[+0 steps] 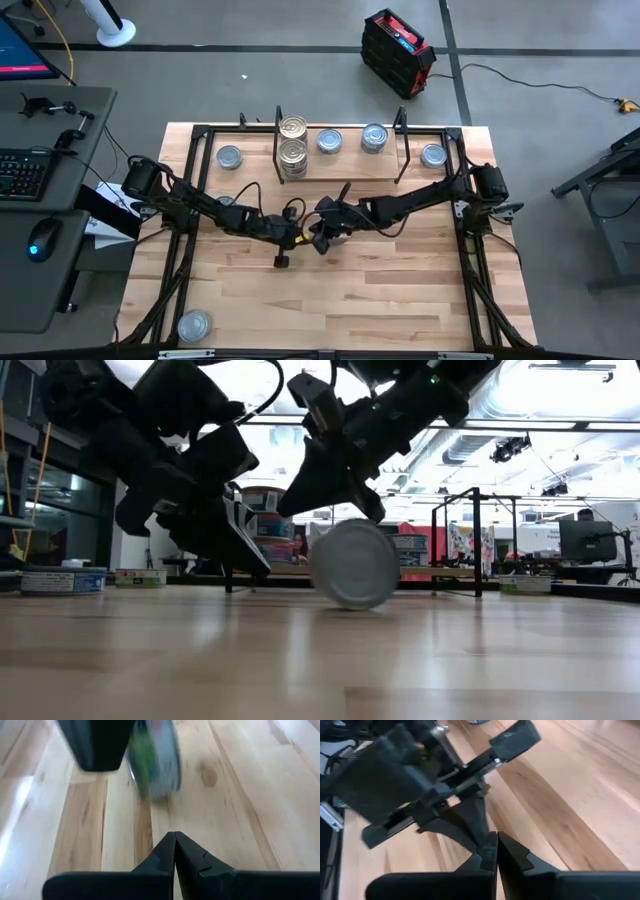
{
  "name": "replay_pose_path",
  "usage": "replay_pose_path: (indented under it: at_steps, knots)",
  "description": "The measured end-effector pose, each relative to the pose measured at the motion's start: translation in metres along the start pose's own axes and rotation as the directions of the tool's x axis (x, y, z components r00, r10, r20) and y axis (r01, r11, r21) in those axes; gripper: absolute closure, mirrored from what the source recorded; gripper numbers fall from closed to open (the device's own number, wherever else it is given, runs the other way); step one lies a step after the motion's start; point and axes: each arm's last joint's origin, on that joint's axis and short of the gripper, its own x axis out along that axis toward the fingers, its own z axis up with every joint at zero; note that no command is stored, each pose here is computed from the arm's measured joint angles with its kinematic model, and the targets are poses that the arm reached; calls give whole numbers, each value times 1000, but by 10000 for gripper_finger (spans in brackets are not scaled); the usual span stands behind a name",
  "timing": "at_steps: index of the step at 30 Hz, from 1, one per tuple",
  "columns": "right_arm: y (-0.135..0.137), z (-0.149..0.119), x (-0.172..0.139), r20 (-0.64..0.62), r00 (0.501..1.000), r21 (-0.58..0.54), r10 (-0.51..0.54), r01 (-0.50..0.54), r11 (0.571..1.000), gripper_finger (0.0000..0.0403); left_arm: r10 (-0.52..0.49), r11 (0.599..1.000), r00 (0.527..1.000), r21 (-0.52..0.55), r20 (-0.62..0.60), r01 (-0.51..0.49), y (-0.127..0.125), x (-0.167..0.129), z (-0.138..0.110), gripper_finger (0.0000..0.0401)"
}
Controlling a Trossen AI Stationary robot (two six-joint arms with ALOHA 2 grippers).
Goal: Stack canned seafood by type on shelf
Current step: Put the green white tuna can on the shelf
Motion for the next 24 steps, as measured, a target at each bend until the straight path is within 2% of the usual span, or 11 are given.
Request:
replay_pose_path:
  at_steps: [8, 13, 16, 20, 22, 24]
  knots:
    - [1, 4, -7, 4, 1000, -14, 1, -1, 1000, 403, 10, 1000, 1000, -18, -12, -10, 0, 0, -1, 401]
    - [7, 33, -57, 74, 997, -104, 34, -26, 994, 403, 25, 988, 988, -148, -154, -48, 7, -12, -9, 401]
    - [-1, 41, -89, 16, 1000, -142, 21, -19, 990, 399, 42, 973, 964, -210, -261, -99, 14, -24, -18, 401]
    - [-11, 44, -116, -118, 991, -204, 71, -94, 975, 362, 55, 947, 967, -294, -248, -129, 20, -39, -27, 401]
    - [-11, 43, -120, -192, 978, -227, 80, -124, 966, 328, 59, 924, 972, -357, -226, -139, 22, -48, -31, 401]
    - [-7, 39, -122, -258, 963, -314, 72, -154, 937, 288, 62, 896, 979, -422, -194, -140, 23, -56, -32, 401]
